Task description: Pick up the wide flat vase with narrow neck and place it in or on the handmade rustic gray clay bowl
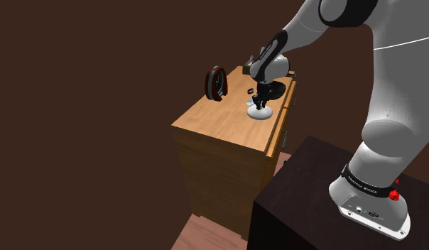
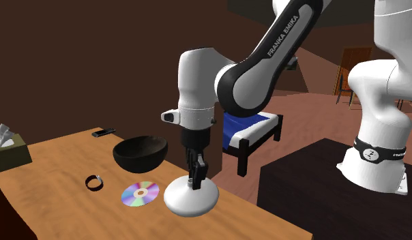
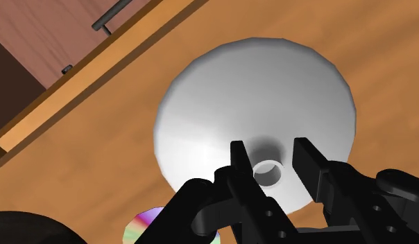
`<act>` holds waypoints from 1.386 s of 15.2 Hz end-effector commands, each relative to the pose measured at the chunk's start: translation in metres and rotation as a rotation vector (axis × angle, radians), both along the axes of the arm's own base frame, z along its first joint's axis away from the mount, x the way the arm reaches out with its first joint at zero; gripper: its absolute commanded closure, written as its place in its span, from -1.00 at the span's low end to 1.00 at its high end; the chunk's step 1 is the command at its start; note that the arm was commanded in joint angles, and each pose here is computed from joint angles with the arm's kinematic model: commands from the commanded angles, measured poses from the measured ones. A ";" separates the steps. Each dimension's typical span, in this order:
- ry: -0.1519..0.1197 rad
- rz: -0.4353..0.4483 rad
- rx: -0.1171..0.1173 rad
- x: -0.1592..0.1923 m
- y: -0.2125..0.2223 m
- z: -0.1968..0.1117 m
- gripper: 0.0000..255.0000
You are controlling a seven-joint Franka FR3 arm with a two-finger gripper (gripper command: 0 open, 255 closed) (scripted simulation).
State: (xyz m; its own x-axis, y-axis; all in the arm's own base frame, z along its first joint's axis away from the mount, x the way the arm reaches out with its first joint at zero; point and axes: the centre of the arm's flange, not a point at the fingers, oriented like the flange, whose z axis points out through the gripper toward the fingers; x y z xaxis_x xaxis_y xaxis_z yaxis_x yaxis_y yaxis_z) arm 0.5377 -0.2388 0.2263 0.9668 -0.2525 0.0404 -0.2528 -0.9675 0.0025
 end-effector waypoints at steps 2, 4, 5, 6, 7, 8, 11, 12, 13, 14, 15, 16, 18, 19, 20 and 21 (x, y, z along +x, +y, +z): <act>0.001 0.000 0.000 0.000 0.000 0.000 1.00; 0.001 0.000 0.000 0.000 0.000 0.000 1.00; 0.001 0.000 0.000 0.000 0.000 0.000 1.00; 0.001 0.000 0.000 0.000 0.000 0.000 1.00; 0.001 0.000 0.000 0.000 0.000 0.000 1.00; 0.001 0.000 0.000 0.000 0.000 0.005 1.00; 0.001 0.000 0.000 0.000 0.000 0.021 1.00; 0.001 0.000 0.000 0.000 0.000 0.026 1.00; 0.001 0.000 0.000 0.000 0.000 0.031 1.00; 0.001 0.000 0.000 0.000 0.000 0.036 1.00; 0.001 0.000 0.000 0.000 0.000 0.042 1.00; 0.001 0.000 0.000 0.000 0.000 0.047 1.00; 0.001 0.000 0.000 0.000 0.000 0.058 1.00; 0.001 0.000 0.000 0.000 0.000 0.063 1.00; 0.001 0.000 0.000 0.000 0.000 0.068 1.00; 0.001 0.000 0.000 0.000 0.000 0.073 1.00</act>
State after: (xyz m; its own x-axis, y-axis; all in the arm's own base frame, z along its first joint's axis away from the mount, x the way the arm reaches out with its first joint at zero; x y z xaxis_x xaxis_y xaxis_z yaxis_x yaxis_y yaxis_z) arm 0.5376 -0.2379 0.2946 0.9669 -0.2520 0.0395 -0.2523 -0.9676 0.0023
